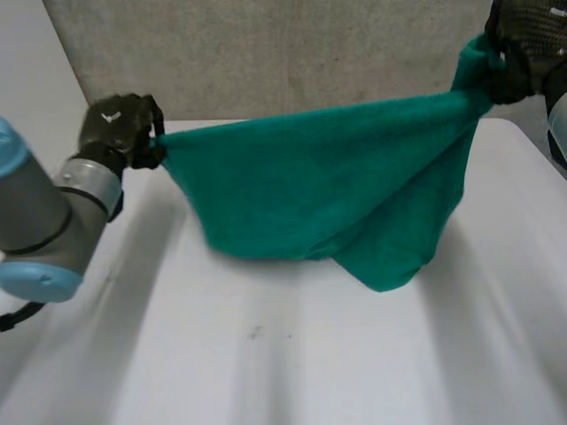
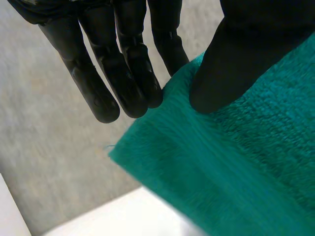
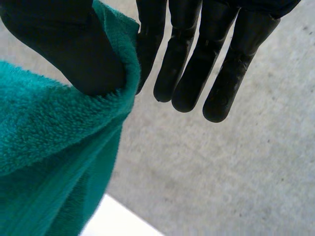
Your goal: Fold the towel.
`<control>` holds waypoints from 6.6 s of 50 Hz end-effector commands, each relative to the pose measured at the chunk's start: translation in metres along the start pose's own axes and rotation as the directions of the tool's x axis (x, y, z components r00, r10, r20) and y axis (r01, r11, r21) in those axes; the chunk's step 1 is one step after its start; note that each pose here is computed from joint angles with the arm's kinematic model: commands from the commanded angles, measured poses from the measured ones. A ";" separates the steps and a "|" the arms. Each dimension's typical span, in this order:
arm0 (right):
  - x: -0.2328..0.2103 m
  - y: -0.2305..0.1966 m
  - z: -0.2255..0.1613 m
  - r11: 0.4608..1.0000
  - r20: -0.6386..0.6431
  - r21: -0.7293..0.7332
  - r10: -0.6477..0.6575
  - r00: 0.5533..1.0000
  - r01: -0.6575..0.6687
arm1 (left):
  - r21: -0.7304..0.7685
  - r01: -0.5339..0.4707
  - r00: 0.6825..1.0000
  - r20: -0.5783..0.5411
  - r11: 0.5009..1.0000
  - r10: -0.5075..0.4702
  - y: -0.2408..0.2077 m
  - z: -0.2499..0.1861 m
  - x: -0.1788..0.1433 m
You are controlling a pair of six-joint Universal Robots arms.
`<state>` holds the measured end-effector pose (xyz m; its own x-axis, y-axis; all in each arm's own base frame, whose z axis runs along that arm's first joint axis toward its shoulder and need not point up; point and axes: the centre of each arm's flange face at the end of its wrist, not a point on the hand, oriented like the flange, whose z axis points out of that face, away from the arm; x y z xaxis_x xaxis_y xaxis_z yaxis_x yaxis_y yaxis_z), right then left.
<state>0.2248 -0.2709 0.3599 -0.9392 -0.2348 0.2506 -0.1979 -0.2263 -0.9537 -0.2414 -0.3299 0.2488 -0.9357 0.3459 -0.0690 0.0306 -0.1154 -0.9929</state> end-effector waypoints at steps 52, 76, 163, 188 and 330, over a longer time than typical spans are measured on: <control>-0.021 0.063 0.063 0.992 -0.065 0.096 -0.077 0.995 0.083 | 0.177 -0.389 0.913 0.203 0.904 0.353 -0.008 0.021 -0.008; -0.033 0.177 0.017 0.900 0.075 -0.429 -0.049 0.996 0.076 | -0.113 -0.369 0.929 -0.005 0.922 0.371 0.086 -0.030 0.014; -0.002 0.142 0.015 0.959 0.005 -0.282 -0.029 1.000 0.030 | 0.016 -0.166 0.985 0.048 0.986 0.165 -0.054 -0.014 0.004; -0.010 0.158 -0.031 0.585 0.538 -0.466 -0.408 0.738 0.664 | -0.471 -0.396 0.917 -0.235 0.788 0.321 0.083 -0.063 0.014; 0.009 0.198 0.006 0.814 0.203 -0.528 -0.157 0.966 0.243 | 0.003 -0.398 0.917 -0.022 0.917 0.398 0.051 -0.017 0.023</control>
<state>0.1947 -0.3425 0.2055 -0.8222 -0.3179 0.4722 -0.5282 0.1171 -0.8410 -0.2628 -0.3339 0.1929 -0.8017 0.2506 -0.5427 0.4721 -0.2912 -0.8320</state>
